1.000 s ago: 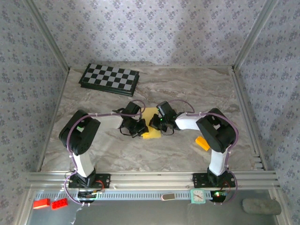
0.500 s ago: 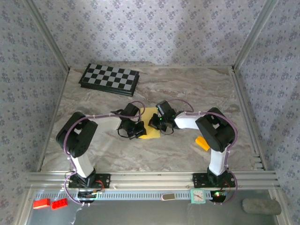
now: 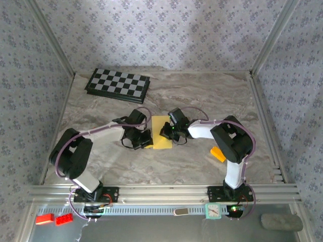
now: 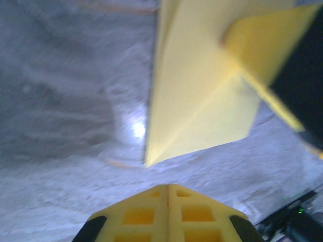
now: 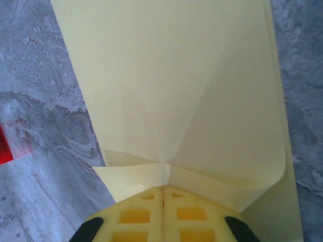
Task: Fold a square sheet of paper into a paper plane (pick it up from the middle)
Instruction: Fold the triangle a second time at the center of the table.
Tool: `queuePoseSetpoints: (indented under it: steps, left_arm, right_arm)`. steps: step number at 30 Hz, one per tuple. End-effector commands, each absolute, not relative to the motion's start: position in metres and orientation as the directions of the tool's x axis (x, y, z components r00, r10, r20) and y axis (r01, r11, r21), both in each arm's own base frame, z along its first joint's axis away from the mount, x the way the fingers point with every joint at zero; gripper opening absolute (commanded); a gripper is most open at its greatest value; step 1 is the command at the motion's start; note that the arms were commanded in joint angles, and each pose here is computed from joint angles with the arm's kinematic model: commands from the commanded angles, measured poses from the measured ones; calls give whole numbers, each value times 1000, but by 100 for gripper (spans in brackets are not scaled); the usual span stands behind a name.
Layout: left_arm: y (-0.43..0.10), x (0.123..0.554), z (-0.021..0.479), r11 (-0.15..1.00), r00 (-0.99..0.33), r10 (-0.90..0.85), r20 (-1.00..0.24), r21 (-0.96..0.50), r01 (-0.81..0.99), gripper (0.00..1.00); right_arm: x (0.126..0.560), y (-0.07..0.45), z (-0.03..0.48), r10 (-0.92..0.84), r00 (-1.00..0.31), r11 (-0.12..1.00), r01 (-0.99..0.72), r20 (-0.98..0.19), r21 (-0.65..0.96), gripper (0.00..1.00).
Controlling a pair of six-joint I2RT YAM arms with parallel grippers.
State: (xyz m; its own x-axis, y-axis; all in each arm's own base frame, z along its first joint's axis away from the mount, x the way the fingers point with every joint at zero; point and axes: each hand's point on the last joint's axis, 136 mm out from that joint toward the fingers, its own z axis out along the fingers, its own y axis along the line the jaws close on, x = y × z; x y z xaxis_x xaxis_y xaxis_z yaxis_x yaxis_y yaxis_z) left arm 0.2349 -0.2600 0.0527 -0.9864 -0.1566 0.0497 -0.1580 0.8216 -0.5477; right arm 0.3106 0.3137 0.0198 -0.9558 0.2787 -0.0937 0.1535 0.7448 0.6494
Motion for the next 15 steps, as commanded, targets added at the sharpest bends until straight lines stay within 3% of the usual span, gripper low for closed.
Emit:
queuePoseSetpoints:
  steps: [1, 10, 15]
  left_arm:
    - [-273, 252, 57, 787, -980, -195, 45, -590, -184, 0]
    - [-277, 257, 27, 801, -971, -219, 95, -550, -235, 0]
    - [-261, 239, 5, 840, -962, -232, 146, -467, -274, 0]
  right_arm:
    - [284, 271, -39, 305, -952, 853, 268, -11, 448, 3]
    - [288, 279, -29, 279, -960, 843, 232, -24, 486, 3]
    - [303, 292, 0, 205, -973, 836, 121, -102, 535, 3]
